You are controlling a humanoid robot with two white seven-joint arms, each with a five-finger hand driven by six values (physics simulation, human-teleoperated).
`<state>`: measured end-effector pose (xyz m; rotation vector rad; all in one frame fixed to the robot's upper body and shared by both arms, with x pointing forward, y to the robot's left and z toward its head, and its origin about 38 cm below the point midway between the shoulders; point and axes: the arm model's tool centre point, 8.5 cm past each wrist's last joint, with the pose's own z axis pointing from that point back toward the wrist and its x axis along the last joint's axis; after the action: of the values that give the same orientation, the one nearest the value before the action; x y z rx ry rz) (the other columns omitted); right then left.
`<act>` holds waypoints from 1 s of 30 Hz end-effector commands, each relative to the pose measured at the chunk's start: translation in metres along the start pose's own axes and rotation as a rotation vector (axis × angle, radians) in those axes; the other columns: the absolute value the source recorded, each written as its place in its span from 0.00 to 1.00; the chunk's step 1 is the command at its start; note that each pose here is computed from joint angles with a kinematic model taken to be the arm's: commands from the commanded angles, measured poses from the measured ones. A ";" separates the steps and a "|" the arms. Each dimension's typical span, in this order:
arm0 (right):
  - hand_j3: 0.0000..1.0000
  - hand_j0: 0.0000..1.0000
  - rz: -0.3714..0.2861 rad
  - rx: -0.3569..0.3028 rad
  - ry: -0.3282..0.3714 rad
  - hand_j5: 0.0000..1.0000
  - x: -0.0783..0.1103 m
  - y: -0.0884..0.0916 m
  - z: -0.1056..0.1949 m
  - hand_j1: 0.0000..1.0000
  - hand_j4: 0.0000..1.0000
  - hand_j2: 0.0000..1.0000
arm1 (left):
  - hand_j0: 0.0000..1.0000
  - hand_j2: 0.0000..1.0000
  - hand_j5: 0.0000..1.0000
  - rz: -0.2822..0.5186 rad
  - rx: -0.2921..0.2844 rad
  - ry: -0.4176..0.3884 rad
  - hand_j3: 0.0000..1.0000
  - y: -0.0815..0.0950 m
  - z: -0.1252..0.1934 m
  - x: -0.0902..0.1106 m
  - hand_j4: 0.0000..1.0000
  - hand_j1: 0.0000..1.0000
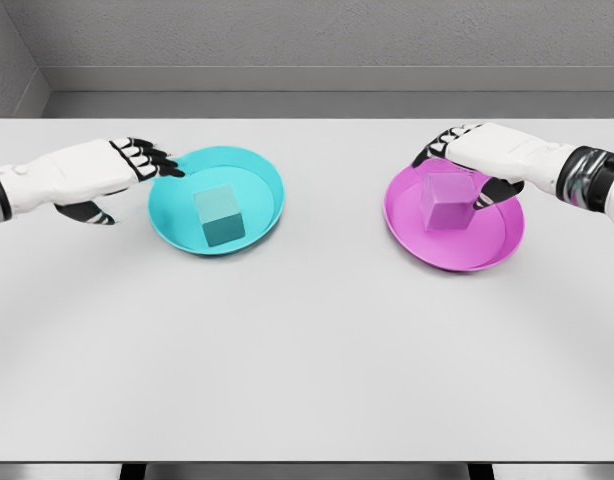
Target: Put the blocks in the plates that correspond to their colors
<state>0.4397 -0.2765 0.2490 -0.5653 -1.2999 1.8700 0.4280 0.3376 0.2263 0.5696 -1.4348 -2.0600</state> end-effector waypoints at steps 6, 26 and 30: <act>1.00 1.00 0.016 -0.003 -0.010 1.00 0.002 -0.003 0.003 1.00 1.00 1.00 | 1.00 1.00 1.00 0.032 0.001 0.020 1.00 0.005 0.026 -0.008 1.00 1.00; 1.00 1.00 0.125 0.030 -0.195 1.00 -0.027 0.037 0.092 1.00 1.00 1.00 | 1.00 1.00 1.00 0.035 -0.010 0.025 1.00 0.001 0.026 -0.010 1.00 1.00; 1.00 1.00 0.125 0.027 -0.194 1.00 -0.028 0.036 0.093 1.00 1.00 1.00 | 1.00 1.00 1.00 0.035 -0.011 0.026 1.00 0.001 0.026 -0.010 1.00 1.00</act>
<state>0.3765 -0.3573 0.2473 -0.4671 -1.3856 2.0922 0.4192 0.3615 0.2355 0.5611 -1.4048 -2.0311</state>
